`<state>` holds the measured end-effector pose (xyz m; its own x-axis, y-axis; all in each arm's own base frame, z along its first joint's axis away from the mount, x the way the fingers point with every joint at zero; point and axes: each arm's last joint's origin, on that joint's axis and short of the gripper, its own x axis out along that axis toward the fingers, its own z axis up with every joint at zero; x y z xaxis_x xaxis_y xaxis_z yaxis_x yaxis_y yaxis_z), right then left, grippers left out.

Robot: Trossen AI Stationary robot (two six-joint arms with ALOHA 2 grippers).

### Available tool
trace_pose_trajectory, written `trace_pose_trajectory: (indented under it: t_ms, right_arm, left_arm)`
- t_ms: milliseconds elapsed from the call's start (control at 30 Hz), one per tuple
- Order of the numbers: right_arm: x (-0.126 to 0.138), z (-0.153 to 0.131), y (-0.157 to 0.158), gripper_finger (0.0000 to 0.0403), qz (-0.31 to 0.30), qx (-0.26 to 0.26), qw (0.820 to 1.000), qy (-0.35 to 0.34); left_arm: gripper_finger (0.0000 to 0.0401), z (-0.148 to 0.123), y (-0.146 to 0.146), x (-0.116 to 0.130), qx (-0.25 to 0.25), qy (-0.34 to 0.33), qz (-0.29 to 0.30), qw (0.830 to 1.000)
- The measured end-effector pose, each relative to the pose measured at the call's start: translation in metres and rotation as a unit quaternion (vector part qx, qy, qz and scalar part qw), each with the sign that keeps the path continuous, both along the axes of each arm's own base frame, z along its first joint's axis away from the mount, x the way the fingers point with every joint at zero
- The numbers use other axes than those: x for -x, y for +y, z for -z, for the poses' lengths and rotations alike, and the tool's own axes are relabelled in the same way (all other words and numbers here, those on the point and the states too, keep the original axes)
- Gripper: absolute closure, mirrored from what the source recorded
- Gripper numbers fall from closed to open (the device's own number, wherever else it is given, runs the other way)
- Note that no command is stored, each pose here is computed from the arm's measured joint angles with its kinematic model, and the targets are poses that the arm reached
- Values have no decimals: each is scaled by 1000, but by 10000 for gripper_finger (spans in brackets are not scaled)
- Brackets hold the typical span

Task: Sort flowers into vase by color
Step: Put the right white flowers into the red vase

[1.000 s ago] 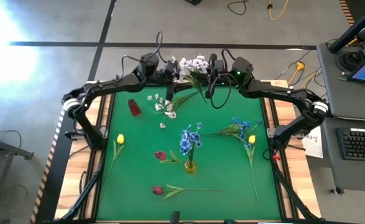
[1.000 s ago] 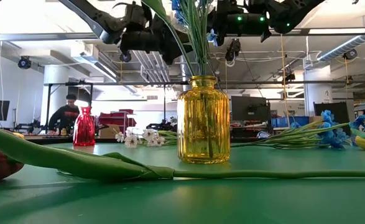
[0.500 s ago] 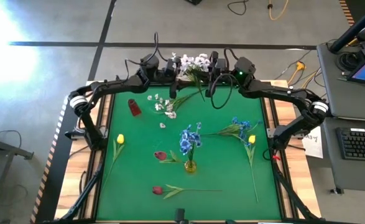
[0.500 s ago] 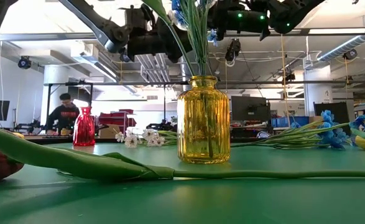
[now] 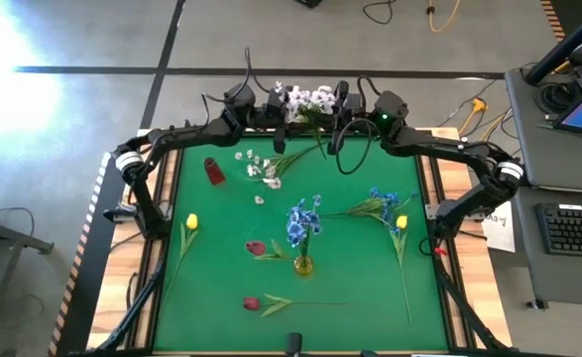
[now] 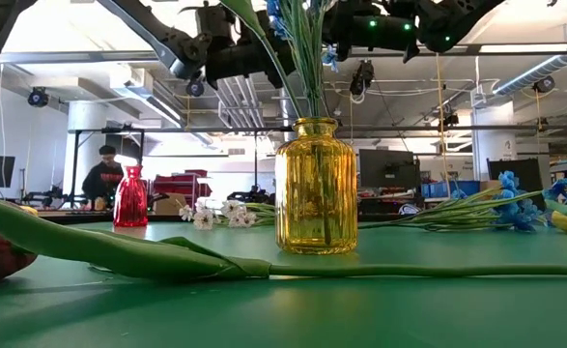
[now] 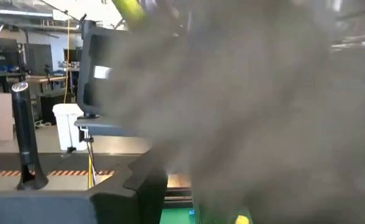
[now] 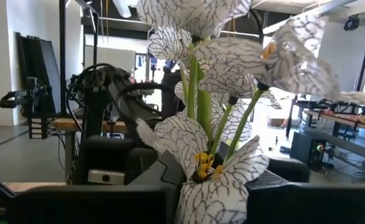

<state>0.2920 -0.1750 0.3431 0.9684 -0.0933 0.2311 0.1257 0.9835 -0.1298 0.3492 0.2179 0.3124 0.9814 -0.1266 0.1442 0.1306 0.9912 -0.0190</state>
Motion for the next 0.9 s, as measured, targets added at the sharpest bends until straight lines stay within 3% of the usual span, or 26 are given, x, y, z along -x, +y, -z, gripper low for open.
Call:
trace_pose_trajectory:
  t_ms: [200,500,900]
  right_arm:
    - [0,0,0,360,0,-2,1000,0]
    - [0,0,0,337,-3,-16,1000,-2]
    - [4,3,-1,219,-2,-63,997,34]
  left_arm:
    - [273,0,6,-11,22,31,0,999]
    - [390,8,10,-15,32,46,0,998]
    - [400,-1,14,-6,47,43,12,998]
